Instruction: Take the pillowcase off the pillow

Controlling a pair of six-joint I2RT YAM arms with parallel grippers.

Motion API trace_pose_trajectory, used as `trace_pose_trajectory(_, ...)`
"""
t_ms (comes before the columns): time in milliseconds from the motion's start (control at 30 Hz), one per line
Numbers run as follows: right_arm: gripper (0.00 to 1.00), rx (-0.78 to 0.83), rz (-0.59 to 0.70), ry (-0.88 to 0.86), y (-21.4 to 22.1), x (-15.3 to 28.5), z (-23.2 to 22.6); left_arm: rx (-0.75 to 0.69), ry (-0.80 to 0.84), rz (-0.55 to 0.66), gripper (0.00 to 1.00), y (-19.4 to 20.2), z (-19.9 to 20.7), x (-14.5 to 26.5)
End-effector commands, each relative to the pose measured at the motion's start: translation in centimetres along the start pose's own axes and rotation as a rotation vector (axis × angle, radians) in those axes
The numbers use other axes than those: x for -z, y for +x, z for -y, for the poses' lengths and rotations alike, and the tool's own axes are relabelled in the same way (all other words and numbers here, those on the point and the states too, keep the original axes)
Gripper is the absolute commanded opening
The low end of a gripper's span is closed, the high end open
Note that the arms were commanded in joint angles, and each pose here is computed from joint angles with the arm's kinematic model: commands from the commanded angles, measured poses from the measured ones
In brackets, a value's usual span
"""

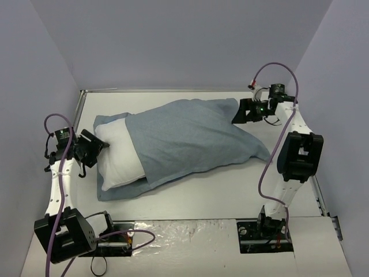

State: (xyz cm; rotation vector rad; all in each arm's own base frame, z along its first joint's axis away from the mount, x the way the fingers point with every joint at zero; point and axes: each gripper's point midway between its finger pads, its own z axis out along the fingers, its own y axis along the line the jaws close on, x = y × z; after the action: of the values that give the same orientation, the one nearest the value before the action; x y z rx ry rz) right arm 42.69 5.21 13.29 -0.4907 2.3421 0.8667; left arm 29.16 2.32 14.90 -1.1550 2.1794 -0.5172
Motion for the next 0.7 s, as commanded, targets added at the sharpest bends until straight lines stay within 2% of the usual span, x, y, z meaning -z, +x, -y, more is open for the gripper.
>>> trace_pose_trajectory(0, 0.84, -0.180, 0.187, 0.237, -5.8, 0.4, 2.2, -0.061, 0.018, 0.076, 0.64, -2.0, 1.4, 1.7)
trace_pose_trajectory(67, 0.86, -0.313, 0.274, 0.314, -7.5, 0.3, 4.0, -0.087, 0.024, 0.100, 0.65, -2.6, 1.7, 2.0)
trace_pose_trajectory(133, 0.88, -0.451, 0.307, 0.301, -8.4, -0.5, 4.6, -0.123, 0.034, 0.137, 0.71, -3.8, 2.5, 2.6)
trace_pose_trajectory(200, 0.89, -0.519, 0.328, 0.292, -9.1, -1.2, 5.0, -0.137, 0.045, 0.161, 0.76, -4.8, 3.4, 3.1)
trace_pose_trajectory(233, 0.89, -0.572, 0.336, 0.277, -9.3, -1.9, 5.3, -0.142, 0.046, 0.167, 0.80, -5.1, 3.6, 3.0)
trace_pose_trajectory(300, 0.91, -0.609, 0.352, 0.275, -9.7, -3.0, 6.1, -0.136, 0.075, 0.168, 0.98, -5.8, 4.6, 2.4)
trace_pose_trajectory(533, 0.95, -0.638, 0.327, 0.225, -10.8, -7.8, 5.6, -0.119, 0.137, 0.067, 0.94, -6.0, 6.1, -2.3)
trace_pose_trajectory(667, 1.00, -0.675, 0.343, 0.224, -11.1, -9.6, 5.9, -0.180, 0.130, -0.040, 0.95, -4.0, 6.1, -4.3)
